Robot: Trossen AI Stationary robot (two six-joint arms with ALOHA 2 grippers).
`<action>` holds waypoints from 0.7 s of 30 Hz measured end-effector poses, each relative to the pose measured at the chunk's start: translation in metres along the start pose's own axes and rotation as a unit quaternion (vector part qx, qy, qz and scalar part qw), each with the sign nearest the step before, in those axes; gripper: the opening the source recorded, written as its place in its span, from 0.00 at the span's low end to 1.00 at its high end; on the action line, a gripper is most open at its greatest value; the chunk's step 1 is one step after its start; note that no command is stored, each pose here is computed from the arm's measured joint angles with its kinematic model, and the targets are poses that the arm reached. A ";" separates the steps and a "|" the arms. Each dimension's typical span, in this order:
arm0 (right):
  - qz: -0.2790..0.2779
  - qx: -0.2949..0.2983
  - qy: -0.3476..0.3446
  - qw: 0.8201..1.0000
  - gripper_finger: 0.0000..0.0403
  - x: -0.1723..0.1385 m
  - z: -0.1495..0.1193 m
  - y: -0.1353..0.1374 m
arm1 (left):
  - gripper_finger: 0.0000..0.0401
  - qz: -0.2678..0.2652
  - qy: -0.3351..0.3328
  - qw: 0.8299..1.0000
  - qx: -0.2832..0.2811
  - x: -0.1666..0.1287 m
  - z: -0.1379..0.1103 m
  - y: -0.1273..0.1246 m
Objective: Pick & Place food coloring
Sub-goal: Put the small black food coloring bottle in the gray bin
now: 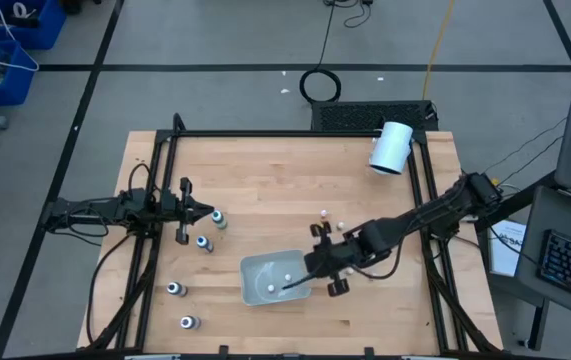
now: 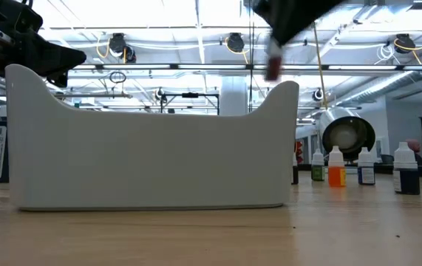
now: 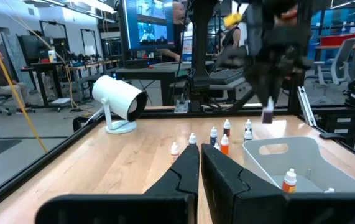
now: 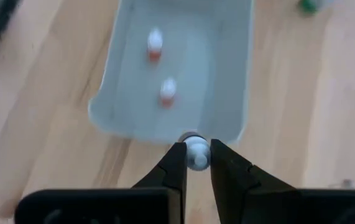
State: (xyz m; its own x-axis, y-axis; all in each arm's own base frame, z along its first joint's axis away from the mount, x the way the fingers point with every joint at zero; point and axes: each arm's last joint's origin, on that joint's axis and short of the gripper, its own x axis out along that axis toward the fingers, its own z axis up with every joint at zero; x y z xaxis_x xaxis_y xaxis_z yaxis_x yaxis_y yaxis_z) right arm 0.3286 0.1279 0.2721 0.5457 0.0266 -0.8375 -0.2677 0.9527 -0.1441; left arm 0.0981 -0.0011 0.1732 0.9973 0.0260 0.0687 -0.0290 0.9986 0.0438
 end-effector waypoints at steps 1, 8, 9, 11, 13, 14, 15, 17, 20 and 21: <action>-0.002 -0.011 -0.010 1.000 0.09 -0.004 0.005 -0.003 | 0.06 0.000 0.000 1.000 0.000 0.000 0.000 0.000; -0.020 -0.050 -0.078 0.995 0.09 -0.018 0.028 -0.022 | 0.06 0.000 0.000 1.000 0.000 0.000 0.000 0.000; -0.023 -0.054 -0.088 0.994 0.09 -0.018 0.030 -0.024 | 0.06 0.000 0.000 1.000 0.000 0.000 0.000 0.000; -0.012 -0.064 -0.103 0.993 0.09 -0.014 0.034 -0.027 | 0.06 0.000 0.000 1.000 0.000 0.000 0.000 0.000; 0.003 -0.075 -0.106 0.992 0.09 -0.007 0.039 -0.028 | 0.06 0.000 0.000 1.000 0.000 0.000 0.000 0.000; 0.006 -0.082 -0.096 0.992 0.09 -0.002 0.041 -0.028 | 0.06 0.000 0.000 1.000 0.000 0.000 0.000 0.000; 0.005 -0.091 -0.092 0.992 0.09 0.003 0.046 -0.028 | 0.06 0.000 0.000 1.000 0.000 0.000 0.000 0.000; 0.006 -0.106 -0.081 0.991 0.09 0.013 0.054 -0.027 | 0.06 0.000 0.000 1.000 0.000 0.000 0.000 0.000; 0.011 -0.125 -0.049 0.991 0.09 0.038 0.060 -0.024 | 0.06 0.000 0.000 1.000 0.000 0.000 0.000 0.000; 0.013 -0.131 -0.037 0.991 0.09 0.048 0.060 -0.023 | 0.06 0.000 0.000 1.000 0.000 0.000 0.000 0.000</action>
State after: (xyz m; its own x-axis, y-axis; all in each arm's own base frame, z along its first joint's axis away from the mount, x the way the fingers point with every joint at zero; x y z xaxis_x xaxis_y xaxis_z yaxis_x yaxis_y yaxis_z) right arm 0.4088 0.1256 0.2671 0.5903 0.0820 -0.8030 -0.4744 0.8401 -0.2630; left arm 0.0981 -0.0011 0.1732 0.9973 0.0260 0.0683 -0.0290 0.9986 0.0438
